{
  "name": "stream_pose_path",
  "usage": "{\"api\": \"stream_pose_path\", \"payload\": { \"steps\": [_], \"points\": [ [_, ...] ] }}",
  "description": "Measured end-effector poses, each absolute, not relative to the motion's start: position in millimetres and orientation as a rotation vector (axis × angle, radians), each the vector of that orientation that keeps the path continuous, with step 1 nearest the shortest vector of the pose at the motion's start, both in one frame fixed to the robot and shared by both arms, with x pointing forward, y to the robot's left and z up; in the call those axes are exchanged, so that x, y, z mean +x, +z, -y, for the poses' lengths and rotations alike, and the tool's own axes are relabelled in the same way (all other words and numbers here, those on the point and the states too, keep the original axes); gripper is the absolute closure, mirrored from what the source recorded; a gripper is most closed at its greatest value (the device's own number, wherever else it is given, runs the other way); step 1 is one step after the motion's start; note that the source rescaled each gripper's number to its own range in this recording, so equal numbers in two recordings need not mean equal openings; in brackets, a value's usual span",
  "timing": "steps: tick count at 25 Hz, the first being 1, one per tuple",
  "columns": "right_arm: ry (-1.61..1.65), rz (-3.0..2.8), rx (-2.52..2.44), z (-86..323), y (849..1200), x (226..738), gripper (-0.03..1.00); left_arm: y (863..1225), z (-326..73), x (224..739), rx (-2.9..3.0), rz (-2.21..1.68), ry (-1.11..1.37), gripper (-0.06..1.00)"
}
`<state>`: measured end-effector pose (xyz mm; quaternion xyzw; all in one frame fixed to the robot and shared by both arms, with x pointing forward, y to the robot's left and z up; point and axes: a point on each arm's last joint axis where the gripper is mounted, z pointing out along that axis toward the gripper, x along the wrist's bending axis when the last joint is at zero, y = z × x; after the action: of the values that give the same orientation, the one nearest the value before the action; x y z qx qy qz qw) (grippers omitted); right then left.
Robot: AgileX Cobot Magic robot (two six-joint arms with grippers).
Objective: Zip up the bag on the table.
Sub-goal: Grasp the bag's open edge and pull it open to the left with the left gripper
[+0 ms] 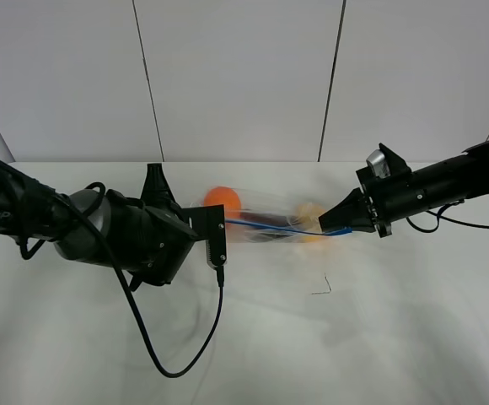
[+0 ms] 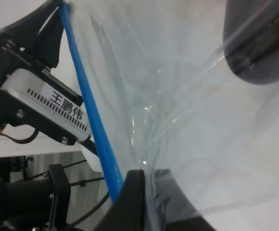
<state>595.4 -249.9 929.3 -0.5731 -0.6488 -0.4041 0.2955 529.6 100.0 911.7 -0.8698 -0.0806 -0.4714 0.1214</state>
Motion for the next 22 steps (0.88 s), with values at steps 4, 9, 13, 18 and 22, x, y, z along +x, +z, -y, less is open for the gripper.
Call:
{"api": "stream_pose_path", "payload": {
  "steps": [4, 9, 13, 18, 22],
  "points": [
    [-1.062, 1.739, -1.523, 251.4, 928.4, 594.6, 0.97, 911.6, -102.0, 530.6, -2.538, 0.251, -1.371, 0.51],
    [-1.061, 1.74, -1.523, 251.4, 928.3, 594.6, 0.97, 911.5, -102.0, 530.6, -2.539, 0.256, -1.371, 0.29],
    [-1.061, 1.74, -1.523, 251.4, 928.3, 594.6, 0.97, 911.5, -102.0, 530.6, -2.539, 0.256, -1.371, 0.27],
    [-1.061, 1.74, -1.523, 251.4, 928.3, 594.6, 0.97, 911.4, -102.4, 530.4, -2.538, 0.264, -1.368, 0.27],
    [-1.061, 1.74, -1.523, 251.4, 928.3, 594.6, 0.97, 913.4, -105.0, 530.6, -2.501, 0.296, -1.385, 0.27]
  ]
}}
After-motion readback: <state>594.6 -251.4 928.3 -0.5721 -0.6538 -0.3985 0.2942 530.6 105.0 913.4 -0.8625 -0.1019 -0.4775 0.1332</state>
